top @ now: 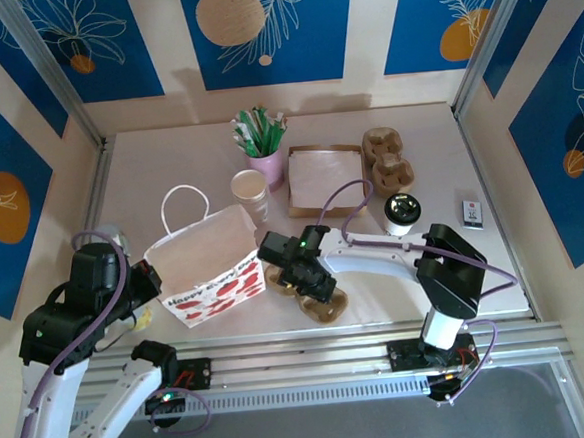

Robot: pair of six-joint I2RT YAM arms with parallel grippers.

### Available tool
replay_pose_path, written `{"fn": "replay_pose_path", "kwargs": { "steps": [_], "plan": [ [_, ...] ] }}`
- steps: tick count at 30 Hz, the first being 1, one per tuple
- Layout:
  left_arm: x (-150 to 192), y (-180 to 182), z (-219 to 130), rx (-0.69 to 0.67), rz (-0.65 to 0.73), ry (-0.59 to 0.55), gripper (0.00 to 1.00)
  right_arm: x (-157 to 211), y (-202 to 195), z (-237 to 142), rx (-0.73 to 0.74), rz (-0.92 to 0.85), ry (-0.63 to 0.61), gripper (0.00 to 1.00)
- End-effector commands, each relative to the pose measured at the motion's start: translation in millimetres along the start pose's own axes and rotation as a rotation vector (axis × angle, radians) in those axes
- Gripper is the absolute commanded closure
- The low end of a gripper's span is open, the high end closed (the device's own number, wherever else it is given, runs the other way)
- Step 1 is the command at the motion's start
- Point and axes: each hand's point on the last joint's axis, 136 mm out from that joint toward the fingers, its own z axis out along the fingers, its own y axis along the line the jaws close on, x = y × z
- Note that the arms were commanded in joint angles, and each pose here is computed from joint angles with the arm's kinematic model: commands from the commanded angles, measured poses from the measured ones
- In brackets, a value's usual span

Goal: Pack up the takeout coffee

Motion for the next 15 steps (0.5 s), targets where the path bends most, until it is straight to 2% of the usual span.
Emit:
{"fn": "replay_pose_path", "kwargs": {
  "steps": [1, 10, 15],
  "plan": [
    [-0.5, -1.1, 2.4, 0.006, 0.005, -0.007, 1.0, 3.9, -7.4, 13.5, 0.041, 0.047, 0.039, 0.25],
    [2.2, -1.7, 6.1, 0.012, 0.014, 0.003, 1.0, 1.4, -8.4, 30.8, 0.082, 0.045, 0.059, 0.34],
    [1.9, -1.7, 5.7, 0.013, 0.025, 0.0, 1.0, 1.3, -9.4, 37.8, 0.094, 0.041, 0.074, 0.42]
  ]
}}
